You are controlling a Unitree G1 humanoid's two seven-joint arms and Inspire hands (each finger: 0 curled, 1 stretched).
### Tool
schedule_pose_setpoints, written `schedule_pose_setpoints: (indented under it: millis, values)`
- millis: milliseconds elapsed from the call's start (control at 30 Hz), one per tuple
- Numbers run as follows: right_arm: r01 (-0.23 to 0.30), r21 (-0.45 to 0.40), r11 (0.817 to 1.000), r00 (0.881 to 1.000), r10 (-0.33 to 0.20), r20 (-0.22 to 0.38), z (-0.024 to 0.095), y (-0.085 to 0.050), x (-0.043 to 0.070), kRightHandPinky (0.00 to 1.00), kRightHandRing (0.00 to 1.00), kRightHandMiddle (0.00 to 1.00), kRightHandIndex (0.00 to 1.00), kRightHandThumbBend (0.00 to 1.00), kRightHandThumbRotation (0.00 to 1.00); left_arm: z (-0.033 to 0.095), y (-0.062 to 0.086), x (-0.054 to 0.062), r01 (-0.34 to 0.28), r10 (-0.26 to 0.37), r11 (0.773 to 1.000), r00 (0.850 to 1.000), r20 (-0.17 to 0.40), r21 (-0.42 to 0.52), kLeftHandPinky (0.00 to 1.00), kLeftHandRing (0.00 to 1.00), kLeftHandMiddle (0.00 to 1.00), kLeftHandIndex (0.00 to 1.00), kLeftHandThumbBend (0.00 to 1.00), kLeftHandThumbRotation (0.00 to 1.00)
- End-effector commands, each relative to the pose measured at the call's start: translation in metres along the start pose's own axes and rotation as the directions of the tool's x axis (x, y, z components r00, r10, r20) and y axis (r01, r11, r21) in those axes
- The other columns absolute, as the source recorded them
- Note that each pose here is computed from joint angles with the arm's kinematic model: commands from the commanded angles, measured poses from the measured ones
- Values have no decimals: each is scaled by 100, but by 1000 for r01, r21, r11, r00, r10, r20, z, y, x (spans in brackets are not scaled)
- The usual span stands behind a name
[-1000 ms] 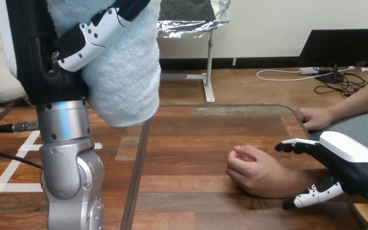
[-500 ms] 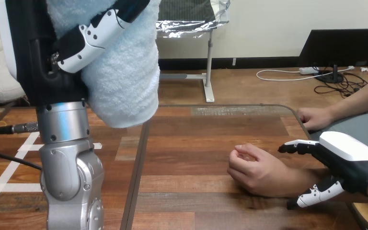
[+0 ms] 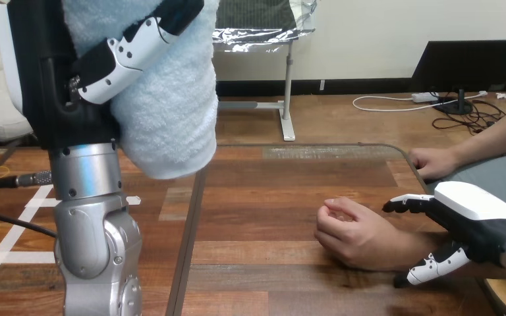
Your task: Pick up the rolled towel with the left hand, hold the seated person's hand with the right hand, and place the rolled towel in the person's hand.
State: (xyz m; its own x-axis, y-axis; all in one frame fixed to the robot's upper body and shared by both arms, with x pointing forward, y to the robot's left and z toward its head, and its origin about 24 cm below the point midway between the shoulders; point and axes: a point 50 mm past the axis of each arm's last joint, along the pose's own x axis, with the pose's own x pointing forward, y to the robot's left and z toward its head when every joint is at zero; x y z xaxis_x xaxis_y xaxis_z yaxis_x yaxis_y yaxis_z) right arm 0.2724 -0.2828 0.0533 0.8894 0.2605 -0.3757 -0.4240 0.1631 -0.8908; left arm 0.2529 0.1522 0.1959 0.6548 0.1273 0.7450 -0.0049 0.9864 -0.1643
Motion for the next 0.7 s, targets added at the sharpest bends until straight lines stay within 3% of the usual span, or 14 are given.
schedule_pose_setpoints:
  millis: [0,167,467,667]
  values:
    - [41,-52,998,998,-44,-46,-8,-24,3,84,85,85,85,100,37,4,-1,5,0,1,1000,1000,30,-16,17,22,30,37,48,0]
    - [22,-47,999,998,-25,-62,-10,-23,4,84,85,85,85,100,36,4,0,5,-2,2,1000,1000,30,-14,17,22,30,37,48,0]
    - [-35,-36,999,994,30,-108,-12,-20,6,69,85,86,87,100,37,5,1,5,-6,6,1000,1000,25,-6,17,22,31,37,47,0]
    - [-51,-25,998,992,47,-116,-11,-20,5,66,85,86,87,100,35,5,2,4,-9,9,1000,1000,21,-2,17,22,30,38,47,0]
